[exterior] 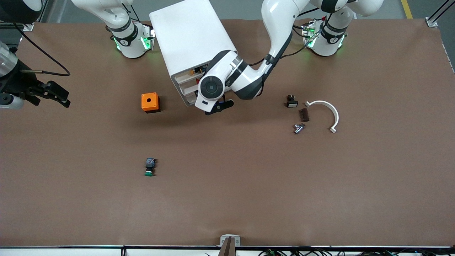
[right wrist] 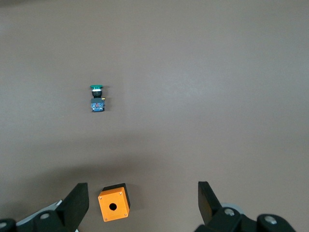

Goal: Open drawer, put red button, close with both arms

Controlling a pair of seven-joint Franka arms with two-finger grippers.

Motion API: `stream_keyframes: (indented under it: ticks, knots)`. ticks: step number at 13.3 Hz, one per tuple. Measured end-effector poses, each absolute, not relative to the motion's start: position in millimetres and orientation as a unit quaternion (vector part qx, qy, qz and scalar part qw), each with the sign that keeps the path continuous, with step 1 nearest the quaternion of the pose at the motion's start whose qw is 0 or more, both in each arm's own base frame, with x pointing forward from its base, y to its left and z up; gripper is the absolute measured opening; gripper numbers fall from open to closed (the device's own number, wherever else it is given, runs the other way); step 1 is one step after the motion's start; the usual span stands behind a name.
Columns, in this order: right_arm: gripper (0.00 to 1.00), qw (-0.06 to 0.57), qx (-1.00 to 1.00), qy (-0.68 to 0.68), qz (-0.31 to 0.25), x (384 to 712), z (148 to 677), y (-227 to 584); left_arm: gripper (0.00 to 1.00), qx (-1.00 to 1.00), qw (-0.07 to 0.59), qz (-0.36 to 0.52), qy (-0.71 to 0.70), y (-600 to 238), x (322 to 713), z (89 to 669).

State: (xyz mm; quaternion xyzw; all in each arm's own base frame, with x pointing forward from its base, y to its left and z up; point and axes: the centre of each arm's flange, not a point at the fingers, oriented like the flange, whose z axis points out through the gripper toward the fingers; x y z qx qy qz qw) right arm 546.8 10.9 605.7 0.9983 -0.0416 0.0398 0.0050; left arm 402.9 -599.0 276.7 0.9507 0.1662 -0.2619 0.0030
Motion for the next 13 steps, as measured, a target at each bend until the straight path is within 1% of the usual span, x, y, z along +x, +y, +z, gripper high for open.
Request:
stream_keyframes:
  ticks: [4, 6, 7, 9, 11, 13]
  knots:
    - [1.00, 0.006, 0.997, -0.059, 0.038, 547, 604, -10, 0.99, 0.949, 0.001, -0.270, 0.164, -605, 393, 275]
    - [1.00, 0.006, 0.997, -0.060, 0.038, 547, 604, -11, 0.99, 0.947, 0.002, -0.267, 0.178, -598, 404, 276]
    - [1.00, 0.006, 0.997, -0.059, 0.038, 547, 604, -10, 0.99, 0.946, 0.006, -0.257, 0.196, -585, 424, 280]
    - [1.00, 0.006, 0.998, -0.058, 0.038, 547, 604, -8, 0.99, 0.944, 0.023, -0.217, 0.247, -533, 492, 306]
    - [1.00, 0.006, 0.998, -0.058, 0.040, 547, 604, -8, 0.99, 0.941, 0.044, -0.168, 0.291, -462, 560, 354]
    - [1.00, 0.006, 0.997, -0.058, 0.041, 547, 604, -8, 0.99, 0.939, 0.052, -0.126, 0.317, -385, 607, 404]
